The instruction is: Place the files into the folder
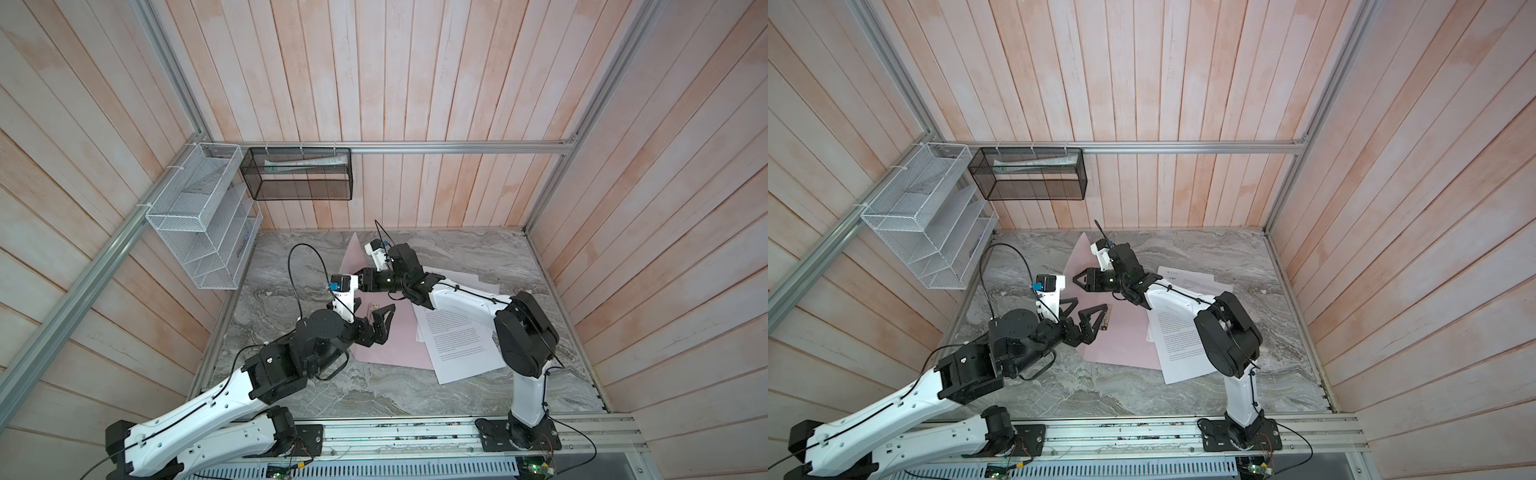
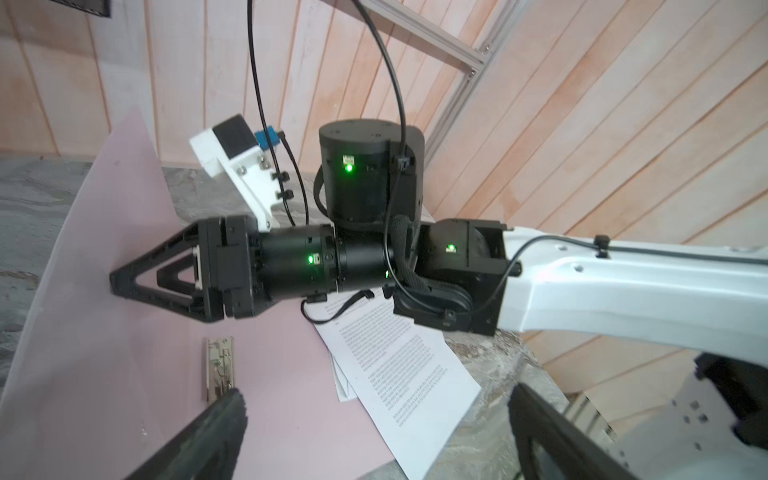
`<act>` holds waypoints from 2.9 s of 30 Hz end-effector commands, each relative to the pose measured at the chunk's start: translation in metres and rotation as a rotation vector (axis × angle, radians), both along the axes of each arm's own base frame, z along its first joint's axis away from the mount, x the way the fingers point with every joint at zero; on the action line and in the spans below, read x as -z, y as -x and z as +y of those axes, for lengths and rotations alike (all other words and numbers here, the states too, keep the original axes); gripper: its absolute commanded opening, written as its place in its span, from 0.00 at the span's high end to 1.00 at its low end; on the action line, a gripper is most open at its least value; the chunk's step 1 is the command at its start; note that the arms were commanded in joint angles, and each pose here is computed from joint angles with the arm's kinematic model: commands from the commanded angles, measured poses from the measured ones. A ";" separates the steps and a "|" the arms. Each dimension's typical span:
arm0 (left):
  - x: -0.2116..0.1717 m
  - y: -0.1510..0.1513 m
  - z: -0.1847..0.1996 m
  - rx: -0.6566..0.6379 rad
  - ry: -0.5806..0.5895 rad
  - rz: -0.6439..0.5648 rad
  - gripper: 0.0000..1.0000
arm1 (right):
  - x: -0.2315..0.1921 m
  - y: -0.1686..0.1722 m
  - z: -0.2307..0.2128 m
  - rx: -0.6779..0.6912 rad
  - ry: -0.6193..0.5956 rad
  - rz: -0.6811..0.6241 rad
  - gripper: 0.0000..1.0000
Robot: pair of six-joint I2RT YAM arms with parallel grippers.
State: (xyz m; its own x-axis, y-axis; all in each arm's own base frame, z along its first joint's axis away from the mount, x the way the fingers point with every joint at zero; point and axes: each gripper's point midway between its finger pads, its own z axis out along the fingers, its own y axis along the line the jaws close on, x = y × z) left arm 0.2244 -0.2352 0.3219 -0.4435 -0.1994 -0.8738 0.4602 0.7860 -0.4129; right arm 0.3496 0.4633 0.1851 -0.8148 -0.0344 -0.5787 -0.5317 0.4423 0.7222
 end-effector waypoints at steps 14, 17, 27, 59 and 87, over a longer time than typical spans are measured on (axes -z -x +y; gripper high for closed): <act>0.113 -0.071 0.084 -0.260 0.110 0.165 0.00 | 0.097 0.026 -0.005 -0.111 0.207 0.124 0.52; 0.132 -0.074 0.097 -0.302 0.127 0.195 0.00 | 0.104 0.027 -0.016 -0.087 0.235 0.124 0.52; 0.196 -0.070 0.124 -0.421 0.128 0.329 0.00 | 0.133 0.030 -0.058 0.013 0.371 0.110 0.50; 0.197 -0.058 0.121 -0.384 0.305 0.298 0.00 | 0.144 -0.003 -0.073 0.073 0.391 0.108 0.50; 0.176 -0.068 0.081 -0.266 0.324 0.286 0.00 | 0.141 -0.021 -0.035 0.006 0.363 0.093 0.50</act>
